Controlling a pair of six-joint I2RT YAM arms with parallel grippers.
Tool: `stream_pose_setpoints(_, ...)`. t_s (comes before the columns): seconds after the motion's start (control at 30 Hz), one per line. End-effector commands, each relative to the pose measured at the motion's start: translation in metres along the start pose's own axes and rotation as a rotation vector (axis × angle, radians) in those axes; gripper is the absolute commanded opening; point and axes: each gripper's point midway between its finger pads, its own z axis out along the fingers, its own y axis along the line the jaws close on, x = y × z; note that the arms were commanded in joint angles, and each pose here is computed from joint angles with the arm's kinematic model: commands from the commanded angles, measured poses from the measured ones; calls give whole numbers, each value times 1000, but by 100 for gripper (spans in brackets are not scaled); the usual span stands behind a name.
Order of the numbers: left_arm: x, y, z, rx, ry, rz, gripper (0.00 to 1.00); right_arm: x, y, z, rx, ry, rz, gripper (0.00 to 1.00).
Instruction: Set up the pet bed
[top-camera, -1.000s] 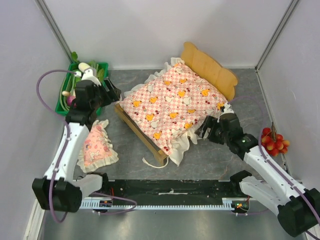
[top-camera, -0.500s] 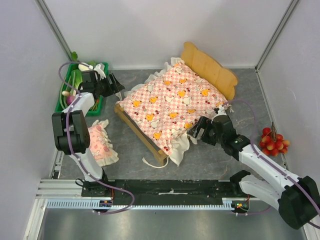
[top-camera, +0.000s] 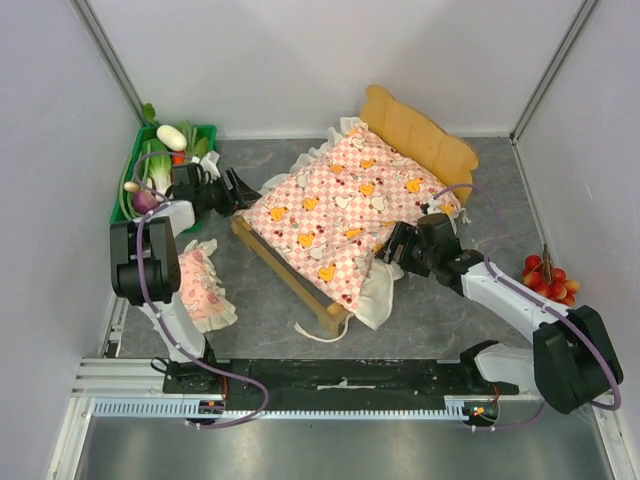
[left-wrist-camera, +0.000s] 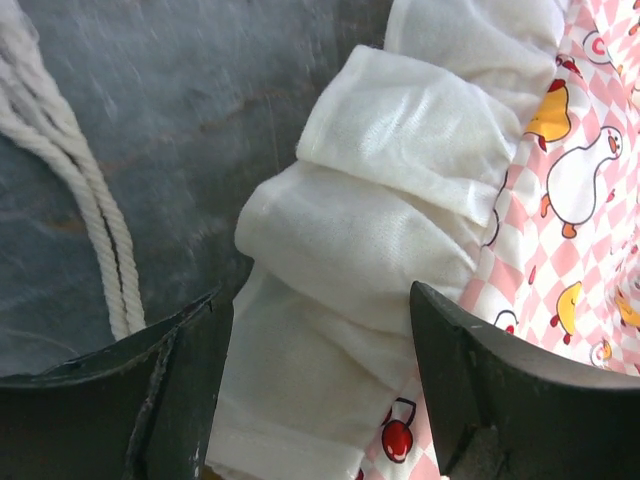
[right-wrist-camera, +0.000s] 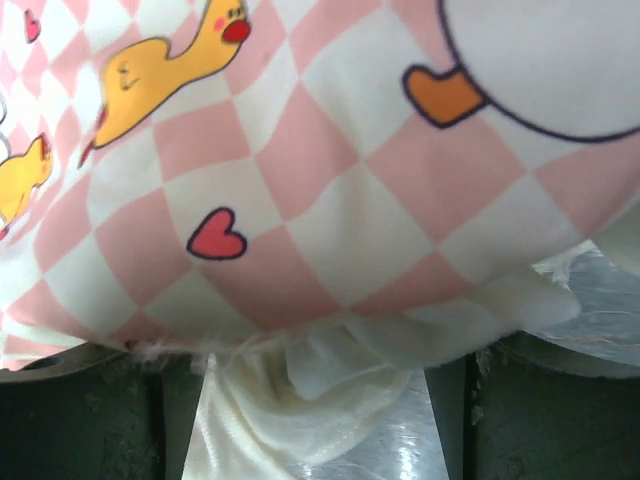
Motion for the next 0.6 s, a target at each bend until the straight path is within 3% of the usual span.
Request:
stream_pose_setpoints(0.0, 44, -51, -10, 144, 101, -36, 74, -52, -2, -4, 2, -134, -25, 82)
stream_pose_setpoints(0.17, 107, -91, -6, 149, 201, 25, 72, -80, -7, 1, -22, -110, -71, 80)
stream_pose_setpoints(0.33, 151, -121, -15, 123, 210, 39, 72, -89, 6, 10, -57, -31, -160, 78)
stream_pose_setpoints(0.57, 232, -183, -20, 212, 288, 83, 72, -118, 22, 25, -68, -10, -250, 79)
